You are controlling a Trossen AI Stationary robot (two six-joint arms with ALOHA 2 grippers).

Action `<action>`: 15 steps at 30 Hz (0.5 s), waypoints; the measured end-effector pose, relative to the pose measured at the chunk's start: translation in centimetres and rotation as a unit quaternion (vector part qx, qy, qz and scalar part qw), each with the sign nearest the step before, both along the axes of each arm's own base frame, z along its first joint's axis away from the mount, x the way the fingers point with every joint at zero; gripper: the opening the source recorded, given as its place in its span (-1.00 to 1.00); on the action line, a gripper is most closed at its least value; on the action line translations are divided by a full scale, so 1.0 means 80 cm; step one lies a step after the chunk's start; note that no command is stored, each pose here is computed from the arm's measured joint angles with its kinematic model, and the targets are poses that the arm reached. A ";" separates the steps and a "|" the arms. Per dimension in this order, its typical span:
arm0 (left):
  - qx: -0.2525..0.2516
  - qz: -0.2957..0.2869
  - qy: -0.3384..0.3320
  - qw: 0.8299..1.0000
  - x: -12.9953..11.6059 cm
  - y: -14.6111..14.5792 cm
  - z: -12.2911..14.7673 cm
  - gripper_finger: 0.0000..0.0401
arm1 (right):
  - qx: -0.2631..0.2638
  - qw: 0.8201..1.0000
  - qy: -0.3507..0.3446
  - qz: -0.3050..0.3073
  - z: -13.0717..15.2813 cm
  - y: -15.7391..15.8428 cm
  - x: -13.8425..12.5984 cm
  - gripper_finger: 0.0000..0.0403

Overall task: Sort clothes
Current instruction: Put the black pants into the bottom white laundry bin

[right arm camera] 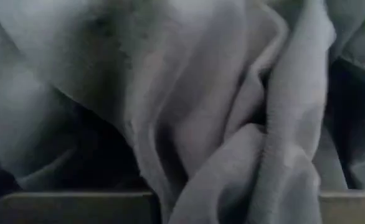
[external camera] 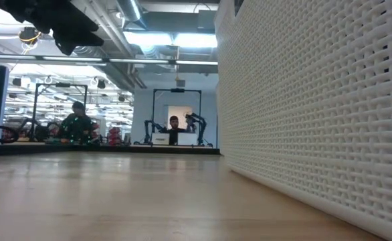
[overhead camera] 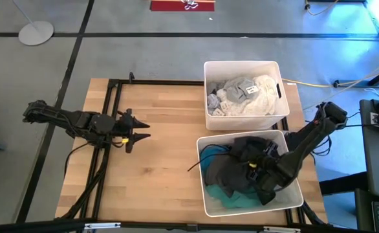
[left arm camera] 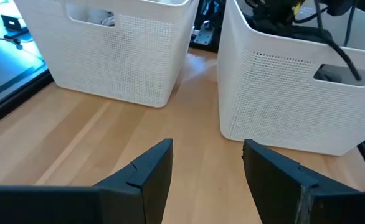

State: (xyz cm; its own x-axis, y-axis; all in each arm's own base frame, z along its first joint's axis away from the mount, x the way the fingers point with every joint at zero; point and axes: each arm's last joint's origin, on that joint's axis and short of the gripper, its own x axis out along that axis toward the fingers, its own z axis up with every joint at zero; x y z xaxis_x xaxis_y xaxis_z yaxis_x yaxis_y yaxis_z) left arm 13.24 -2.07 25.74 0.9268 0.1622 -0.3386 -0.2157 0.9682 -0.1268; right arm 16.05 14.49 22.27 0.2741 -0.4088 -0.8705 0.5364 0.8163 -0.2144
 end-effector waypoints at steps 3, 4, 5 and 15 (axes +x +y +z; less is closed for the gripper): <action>0.001 0.000 0.005 1.000 0.002 -0.001 -0.002 -0.09 | 0.021 1.000 0.009 -0.014 -0.008 -0.003 0.003 -0.50; 0.002 0.000 0.008 1.000 0.003 -0.001 -0.002 -0.09 | 0.027 0.999 0.014 -0.018 -0.009 -0.004 0.004 -0.44; 0.002 0.000 0.011 1.000 0.004 -0.001 -0.003 -0.09 | 0.034 0.999 0.020 -0.022 -0.009 -0.005 0.005 -0.39; 0.011 -0.002 0.029 1.000 0.013 -0.003 -0.009 -0.09 | 0.146 0.982 0.120 -0.027 0.065 0.001 0.014 -0.18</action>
